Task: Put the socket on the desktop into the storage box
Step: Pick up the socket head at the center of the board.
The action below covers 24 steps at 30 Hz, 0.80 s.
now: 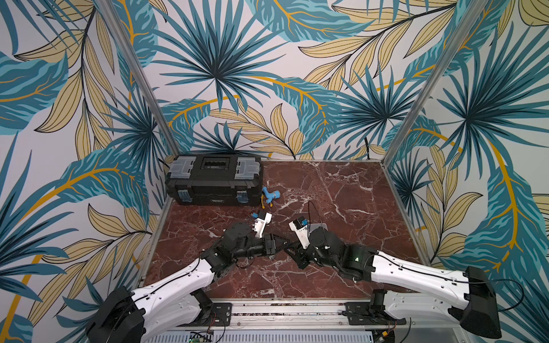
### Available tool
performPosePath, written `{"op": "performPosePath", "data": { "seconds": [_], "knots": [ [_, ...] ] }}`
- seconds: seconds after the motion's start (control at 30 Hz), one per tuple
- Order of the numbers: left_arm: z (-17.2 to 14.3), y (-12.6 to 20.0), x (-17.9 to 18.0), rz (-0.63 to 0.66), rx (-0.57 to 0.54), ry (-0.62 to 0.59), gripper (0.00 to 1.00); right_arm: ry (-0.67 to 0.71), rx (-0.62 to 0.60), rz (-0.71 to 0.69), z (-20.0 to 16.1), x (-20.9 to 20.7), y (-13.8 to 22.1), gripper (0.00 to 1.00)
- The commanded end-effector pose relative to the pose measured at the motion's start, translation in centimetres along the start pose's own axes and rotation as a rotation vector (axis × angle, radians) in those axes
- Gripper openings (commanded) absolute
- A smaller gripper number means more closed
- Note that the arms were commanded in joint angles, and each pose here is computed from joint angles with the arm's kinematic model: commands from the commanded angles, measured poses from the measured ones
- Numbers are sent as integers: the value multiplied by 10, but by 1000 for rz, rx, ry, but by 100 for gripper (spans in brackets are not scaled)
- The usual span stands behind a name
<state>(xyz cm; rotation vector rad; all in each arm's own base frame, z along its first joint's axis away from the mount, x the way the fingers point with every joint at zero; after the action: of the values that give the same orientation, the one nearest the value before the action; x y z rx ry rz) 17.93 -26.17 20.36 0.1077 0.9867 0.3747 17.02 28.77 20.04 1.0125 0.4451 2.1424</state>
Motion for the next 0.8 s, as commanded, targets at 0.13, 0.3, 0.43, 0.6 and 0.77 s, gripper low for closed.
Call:
{"op": "performPosePath", "data": {
  "seconds": [0.13, 0.3, 0.43, 0.6, 0.77],
  "knots": [
    [3, -5, -5, -27, -1, -9, 30, -14, -22, 38, -2, 2, 1, 0],
    [-1, -6, 15, 99, 28, 7, 49, -27, -57, -72, 1, -16, 3, 0],
    [-9, 6, 34, 272, 49, -53, 49, -82, -130, -451, 5, -77, 15, 0],
    [-45, 4, 35, 416, 189, -224, 45, -293, -48, -631, -5, -128, 22, 0],
    [-100, -9, 49, 484, 391, -277, 34, -315, -11, -605, 0, -121, 20, 0]
  ]
}}
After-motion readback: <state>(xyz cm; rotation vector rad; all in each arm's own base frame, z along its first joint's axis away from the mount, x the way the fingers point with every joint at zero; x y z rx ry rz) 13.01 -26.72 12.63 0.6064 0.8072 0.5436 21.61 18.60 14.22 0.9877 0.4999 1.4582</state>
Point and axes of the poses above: each gripper's point midway between its finger pads, its own y axis back along the fingers, its own x axis along the line the jaws close on, z = x × y, the point moved 3 cm from there along y, back along the fingers, and after that the axes turned 14 degrees about -y, right-handed, at the moved point
